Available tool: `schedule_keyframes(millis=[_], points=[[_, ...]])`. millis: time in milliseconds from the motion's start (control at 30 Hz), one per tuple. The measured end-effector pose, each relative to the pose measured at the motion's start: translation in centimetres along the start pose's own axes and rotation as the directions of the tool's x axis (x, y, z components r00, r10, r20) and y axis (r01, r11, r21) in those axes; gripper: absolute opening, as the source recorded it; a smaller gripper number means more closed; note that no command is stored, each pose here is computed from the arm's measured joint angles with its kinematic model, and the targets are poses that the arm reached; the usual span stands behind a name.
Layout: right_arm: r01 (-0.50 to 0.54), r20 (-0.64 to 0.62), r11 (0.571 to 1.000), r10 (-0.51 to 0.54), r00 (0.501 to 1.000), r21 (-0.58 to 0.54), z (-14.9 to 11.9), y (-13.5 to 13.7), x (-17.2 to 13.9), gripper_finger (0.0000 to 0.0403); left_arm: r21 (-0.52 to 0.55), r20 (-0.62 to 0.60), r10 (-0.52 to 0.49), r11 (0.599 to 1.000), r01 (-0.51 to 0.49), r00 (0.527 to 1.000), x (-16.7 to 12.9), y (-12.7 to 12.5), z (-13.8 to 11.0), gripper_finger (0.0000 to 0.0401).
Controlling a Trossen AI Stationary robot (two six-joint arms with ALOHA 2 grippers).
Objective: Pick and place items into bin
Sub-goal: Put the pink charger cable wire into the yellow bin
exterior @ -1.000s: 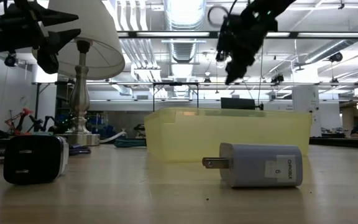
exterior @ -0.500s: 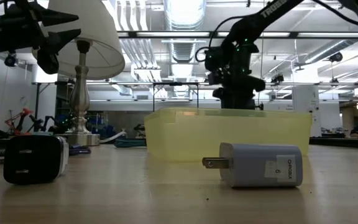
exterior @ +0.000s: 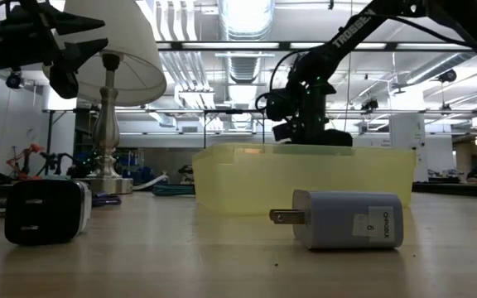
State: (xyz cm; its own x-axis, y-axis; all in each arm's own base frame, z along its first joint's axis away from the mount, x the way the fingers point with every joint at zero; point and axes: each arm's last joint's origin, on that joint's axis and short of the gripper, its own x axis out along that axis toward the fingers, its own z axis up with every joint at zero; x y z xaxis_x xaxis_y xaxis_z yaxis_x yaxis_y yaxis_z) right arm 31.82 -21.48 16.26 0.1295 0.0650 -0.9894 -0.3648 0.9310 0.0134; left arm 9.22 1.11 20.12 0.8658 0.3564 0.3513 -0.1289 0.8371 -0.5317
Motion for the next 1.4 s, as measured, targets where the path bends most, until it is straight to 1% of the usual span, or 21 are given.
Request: schedule_keyframes(millis=[167, 267, 367, 633, 700, 767, 933, 1033, 1100, 1167, 1233, 1300, 1367, 1400], points=[[0.031, 0.022, 1.000, -0.031, 0.999, -0.006, 0.2, -0.5, 0.4, 0.0207, 0.000, 0.000, 0.000, 1.000, 0.000, 1.000, 0.0, 0.0, 0.0, 0.0130], [0.047, 0.035, 0.998, -0.045, 0.998, -0.038, 0.4, -0.7, 0.7, 0.0203, 0.000, -0.001, 0.000, 1.000, 0.000, 1.000, 0.0, 0.0, 0.0, 0.0130], [0.034, 0.026, 0.997, -0.032, 0.999, -0.062, 0.4, -0.8, 1.4, 0.0203, 0.000, -0.001, 0.000, 1.000, 0.000, 1.000, 0.0, 0.0, 0.0, 0.0130], [0.010, 0.012, 0.998, -0.009, 1.000, -0.055, 0.3, -1.0, 2.6, 0.0198, 0.000, -0.001, 0.001, 1.000, -0.001, 1.000, 0.0, 0.0, 0.0, 0.0130], [0.011, 0.008, 0.998, -0.010, 1.000, -0.055, 0.3, -1.0, 2.7, 0.0186, 0.000, 0.000, 0.000, 1.000, 0.000, 1.000, 0.0, 0.0, 0.0, 0.0130], [0.016, 0.000, 0.998, -0.016, 1.000, -0.055, 0.3, -1.0, 2.7, 0.0164, 0.000, -0.001, 0.001, 1.000, -0.001, 1.000, 0.0, 0.0, 0.0, 0.0130], [0.044, -0.030, 0.998, -0.045, 0.999, -0.041, 0.2, -1.1, 2.6, 0.0084, 0.000, -0.001, 0.000, 1.000, 0.000, 1.000, 0.0, 0.0, 0.0, 0.0130], [0.063, -0.049, 0.997, -0.061, 0.997, 0.032, 0.2, -1.2, 2.6, 0.0032, 0.000, 0.000, 0.000, 1.000, 0.000, 1.000, 0.0, 0.0, 0.0, 0.0130], [0.082, -0.061, 0.989, -0.075, 0.995, 0.122, 0.1, -1.3, 2.5, 0.0022, 0.000, 0.000, 0.001, 1.000, -0.001, 1.000, 0.0, 0.0, 0.0, 0.0130], [0.098, -0.072, 0.967, -0.083, 0.994, 0.237, -0.1, -1.5, 2.2, 0.0022, 0.000, 0.000, 0.001, 1.000, -0.001, 1.000, 0.0, 0.0, 0.0, 0.0130], [0.100, -0.078, 0.932, -0.077, 0.994, 0.350, -0.4, -1.8, 1.7, 0.0021, 0.000, 0.000, 0.001, 1.000, -0.001, 1.000, 0.0, 0.0, 0.0, 0.0130], [0.111, -0.072, 0.885, -0.087, 0.994, 0.452, -0.6, -2.1, 0.7, 0.0021, 0.000, 0.000, 0.000, 1.000, 0.000, 1.000, 0.0, 0.0, 0.0, 0.0130], [0.118, -0.056, 0.822, -0.104, 0.993, 0.557, -0.6, -2.4, -0.8, 0.0020, 0.000, -0.001, 0.000, 1.000, 0.000, 1.000, 0.0, 0.0, 0.0, 0.0130], [0.102, -0.040, 0.783, -0.098, 0.994, 0.613, -0.7, -2.4, -1.6, 0.0020, 0.000, 0.000, 0.000, 1.000, 0.000, 1.000, 0.0, 0.0, 0.0, 0.0130]])
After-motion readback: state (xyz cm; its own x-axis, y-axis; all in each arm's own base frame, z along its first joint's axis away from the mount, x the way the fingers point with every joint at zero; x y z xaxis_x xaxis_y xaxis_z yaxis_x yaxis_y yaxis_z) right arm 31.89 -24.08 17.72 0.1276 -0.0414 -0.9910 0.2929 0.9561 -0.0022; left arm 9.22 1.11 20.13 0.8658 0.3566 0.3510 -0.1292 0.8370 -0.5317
